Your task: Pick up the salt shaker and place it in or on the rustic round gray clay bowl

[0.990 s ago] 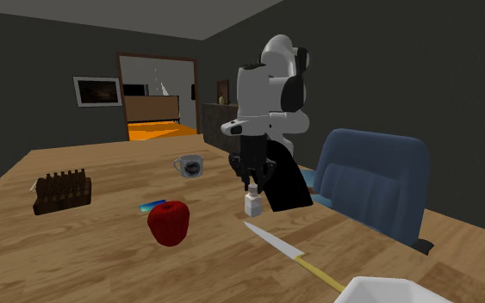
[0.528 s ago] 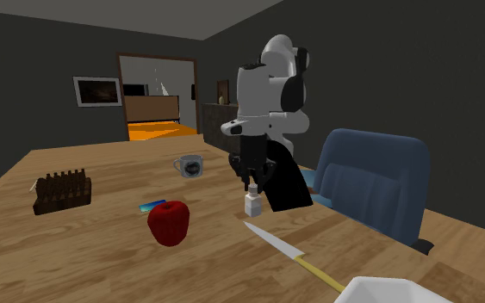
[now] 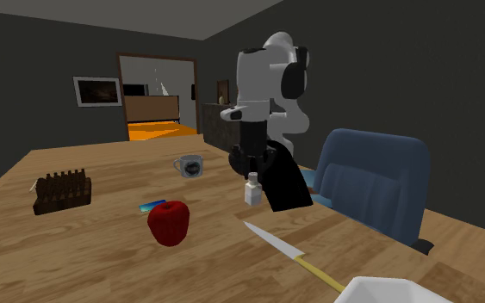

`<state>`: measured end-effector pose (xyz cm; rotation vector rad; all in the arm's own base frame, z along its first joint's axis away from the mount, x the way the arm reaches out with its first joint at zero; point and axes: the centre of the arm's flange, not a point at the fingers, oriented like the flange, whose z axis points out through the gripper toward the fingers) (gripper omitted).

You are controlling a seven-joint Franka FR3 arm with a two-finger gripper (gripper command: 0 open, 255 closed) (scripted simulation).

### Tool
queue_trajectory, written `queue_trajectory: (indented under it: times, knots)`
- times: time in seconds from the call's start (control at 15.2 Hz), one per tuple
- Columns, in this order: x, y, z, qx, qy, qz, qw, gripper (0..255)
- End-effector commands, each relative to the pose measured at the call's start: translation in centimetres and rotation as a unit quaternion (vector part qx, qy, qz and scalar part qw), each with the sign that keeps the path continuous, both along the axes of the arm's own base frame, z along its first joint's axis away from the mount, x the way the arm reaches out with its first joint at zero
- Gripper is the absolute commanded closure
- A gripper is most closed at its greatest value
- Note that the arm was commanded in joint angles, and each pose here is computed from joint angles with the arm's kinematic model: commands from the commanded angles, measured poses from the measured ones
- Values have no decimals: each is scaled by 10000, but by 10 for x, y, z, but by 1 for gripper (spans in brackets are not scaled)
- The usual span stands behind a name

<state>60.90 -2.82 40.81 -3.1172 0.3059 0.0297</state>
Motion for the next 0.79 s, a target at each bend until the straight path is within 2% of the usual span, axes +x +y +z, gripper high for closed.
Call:
queue_trajectory:
  times: [0.0, 0.73]
  knots:
    - [0, 0, 10, 0, 2, 1, 10000, 255]
    - [0, 0, 68, 0, 2, 1, 10000, 255]
